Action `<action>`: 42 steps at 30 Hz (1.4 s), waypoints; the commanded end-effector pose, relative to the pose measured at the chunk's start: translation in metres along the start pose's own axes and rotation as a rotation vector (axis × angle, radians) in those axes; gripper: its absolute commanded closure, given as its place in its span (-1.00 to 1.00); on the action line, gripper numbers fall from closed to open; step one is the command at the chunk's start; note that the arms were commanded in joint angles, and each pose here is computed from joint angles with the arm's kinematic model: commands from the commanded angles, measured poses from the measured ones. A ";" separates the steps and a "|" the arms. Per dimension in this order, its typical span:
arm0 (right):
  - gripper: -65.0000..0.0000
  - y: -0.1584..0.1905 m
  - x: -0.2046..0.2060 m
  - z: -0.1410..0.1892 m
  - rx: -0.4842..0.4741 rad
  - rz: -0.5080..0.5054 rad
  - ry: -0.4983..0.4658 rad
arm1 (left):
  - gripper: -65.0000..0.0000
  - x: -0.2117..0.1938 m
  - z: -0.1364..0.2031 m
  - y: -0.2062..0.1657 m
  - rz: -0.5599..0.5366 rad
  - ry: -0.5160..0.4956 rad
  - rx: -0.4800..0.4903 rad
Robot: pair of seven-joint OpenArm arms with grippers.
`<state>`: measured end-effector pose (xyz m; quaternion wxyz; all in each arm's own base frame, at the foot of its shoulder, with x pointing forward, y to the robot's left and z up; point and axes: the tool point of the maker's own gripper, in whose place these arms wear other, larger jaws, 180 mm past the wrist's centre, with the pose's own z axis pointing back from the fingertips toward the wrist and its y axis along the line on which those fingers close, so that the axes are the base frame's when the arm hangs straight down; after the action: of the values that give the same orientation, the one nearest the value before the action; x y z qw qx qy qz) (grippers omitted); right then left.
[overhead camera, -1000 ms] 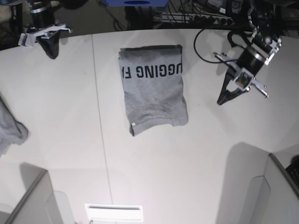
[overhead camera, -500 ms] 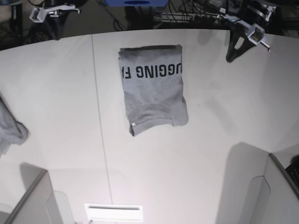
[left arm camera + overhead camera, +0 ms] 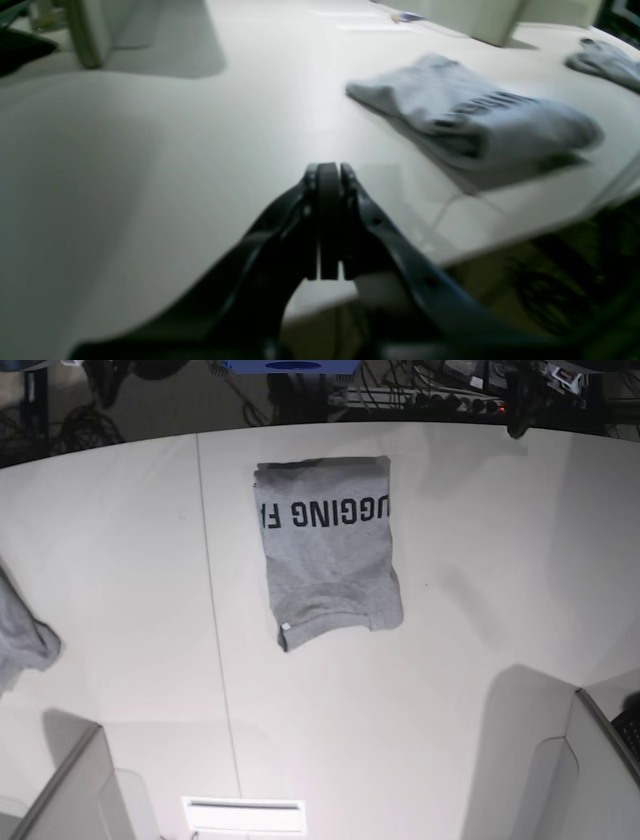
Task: Fold the T-shirt properly
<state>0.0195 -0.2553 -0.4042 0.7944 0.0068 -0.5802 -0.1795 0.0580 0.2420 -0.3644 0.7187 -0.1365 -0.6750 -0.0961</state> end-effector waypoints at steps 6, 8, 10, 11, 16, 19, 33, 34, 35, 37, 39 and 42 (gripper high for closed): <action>1.00 -0.014 -0.043 0.045 -0.058 -0.022 0.151 | 1.00 -0.054 0.064 -0.026 0.131 0.194 0.045; 1.00 -0.008 -0.083 0.059 -0.042 -0.030 0.273 | 1.00 -0.077 0.078 -0.026 0.181 0.259 0.100; 1.00 0.003 -0.120 0.070 -0.014 -0.038 0.385 | 1.00 -0.097 0.089 -0.025 0.229 0.309 0.157; 1.00 0.008 -0.138 0.074 0.006 -0.037 0.440 | 1.00 -0.106 0.090 -0.024 0.254 0.326 0.186; 1.00 0.039 -0.222 0.094 0.096 -0.062 0.742 | 1.00 -0.154 0.098 -0.029 0.402 0.429 0.338; 1.00 0.041 -0.258 0.104 0.111 -0.089 0.952 | 1.00 -0.177 0.084 -0.038 0.474 0.491 0.355; 1.00 -0.004 -0.282 0.031 0.079 0.426 1.243 | 1.00 -0.287 0.078 -0.103 0.313 1.265 0.083; 1.00 -0.005 -0.282 0.028 0.079 0.458 1.237 | 1.00 -0.287 0.073 -0.099 0.300 1.259 0.092; 1.00 -0.005 -0.280 0.024 0.083 0.483 1.227 | 1.00 -0.288 0.072 -0.098 0.293 1.257 0.099; 1.00 -0.004 -0.278 0.015 0.082 0.490 1.209 | 1.00 -0.288 0.070 -0.096 0.296 1.252 0.107; 1.00 -0.003 -0.277 0.010 0.082 0.491 1.201 | 1.00 -0.288 0.071 -0.096 0.295 1.252 0.108; 1.00 -0.003 -0.277 0.010 0.082 0.491 1.201 | 1.00 -0.288 0.067 -0.096 0.287 1.249 0.097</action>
<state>-0.0439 -0.1662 -0.6582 0.9967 0.0114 -0.0467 0.0656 -0.0566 0.1552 -0.6427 0.9878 -0.1133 -0.1023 -0.0314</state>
